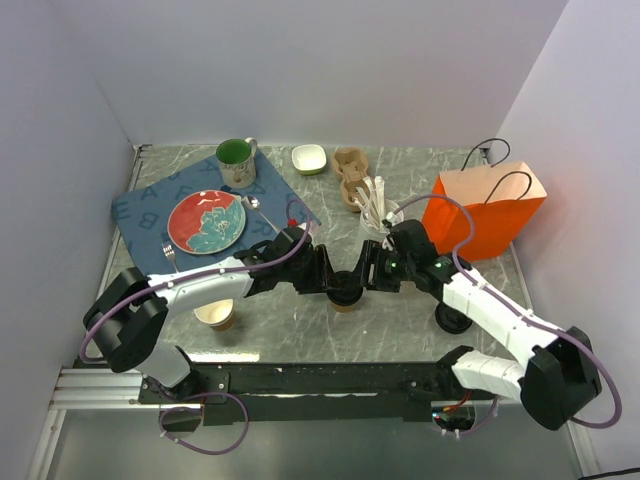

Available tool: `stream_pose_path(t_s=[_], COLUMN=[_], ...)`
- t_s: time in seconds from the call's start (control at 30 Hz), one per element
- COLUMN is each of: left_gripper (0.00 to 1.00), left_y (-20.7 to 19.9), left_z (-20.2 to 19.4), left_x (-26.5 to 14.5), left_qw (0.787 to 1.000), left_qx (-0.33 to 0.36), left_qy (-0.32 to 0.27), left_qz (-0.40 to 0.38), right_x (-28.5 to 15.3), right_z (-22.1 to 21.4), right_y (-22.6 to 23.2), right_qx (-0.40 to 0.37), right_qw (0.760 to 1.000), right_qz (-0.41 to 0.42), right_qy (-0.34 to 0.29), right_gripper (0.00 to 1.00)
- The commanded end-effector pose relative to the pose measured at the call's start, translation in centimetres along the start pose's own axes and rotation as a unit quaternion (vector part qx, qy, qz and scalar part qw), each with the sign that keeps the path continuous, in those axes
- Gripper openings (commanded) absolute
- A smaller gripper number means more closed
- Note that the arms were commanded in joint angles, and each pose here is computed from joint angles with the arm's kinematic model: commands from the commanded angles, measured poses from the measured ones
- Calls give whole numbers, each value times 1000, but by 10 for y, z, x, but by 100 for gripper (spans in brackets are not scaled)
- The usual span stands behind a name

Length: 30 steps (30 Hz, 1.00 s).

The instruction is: Pack the takeout coffee

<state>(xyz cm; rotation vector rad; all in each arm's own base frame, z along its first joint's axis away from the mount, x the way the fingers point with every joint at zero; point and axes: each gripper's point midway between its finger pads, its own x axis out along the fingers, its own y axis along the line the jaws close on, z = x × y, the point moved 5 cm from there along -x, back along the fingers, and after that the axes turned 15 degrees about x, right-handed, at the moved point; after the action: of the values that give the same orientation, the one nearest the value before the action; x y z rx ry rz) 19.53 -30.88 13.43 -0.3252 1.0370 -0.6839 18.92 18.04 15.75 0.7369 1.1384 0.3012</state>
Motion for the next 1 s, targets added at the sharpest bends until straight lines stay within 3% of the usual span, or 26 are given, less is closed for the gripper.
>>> stream_pose_path(t_s=[0.0,0.17,0.3,0.7,0.97], left_gripper=[51,51,52,58,57], left_y=[55,52,49,2,-9], left_z=[-53,-49,-44,15,9], left_x=[8,9,8,-29,-50], left_qw=[987,987,987,996,999], left_qx=[25,31,34,31,-8], left_qy=[103,101,101,33,17], left_qz=[122,117,120,70,26], right_x=[8,25,30,29,30], right_z=[16,20,17,3,4], right_y=[10,2,-4,-24,-26], right_qx=[-19,-20,-14,1,10], right_qw=[1000,1000,1000,999,999], right_qz=[12,-8,-16,-32,-38], right_qy=[-13,-5,5,7,-1], right_gripper=[70,67,59,50,47])
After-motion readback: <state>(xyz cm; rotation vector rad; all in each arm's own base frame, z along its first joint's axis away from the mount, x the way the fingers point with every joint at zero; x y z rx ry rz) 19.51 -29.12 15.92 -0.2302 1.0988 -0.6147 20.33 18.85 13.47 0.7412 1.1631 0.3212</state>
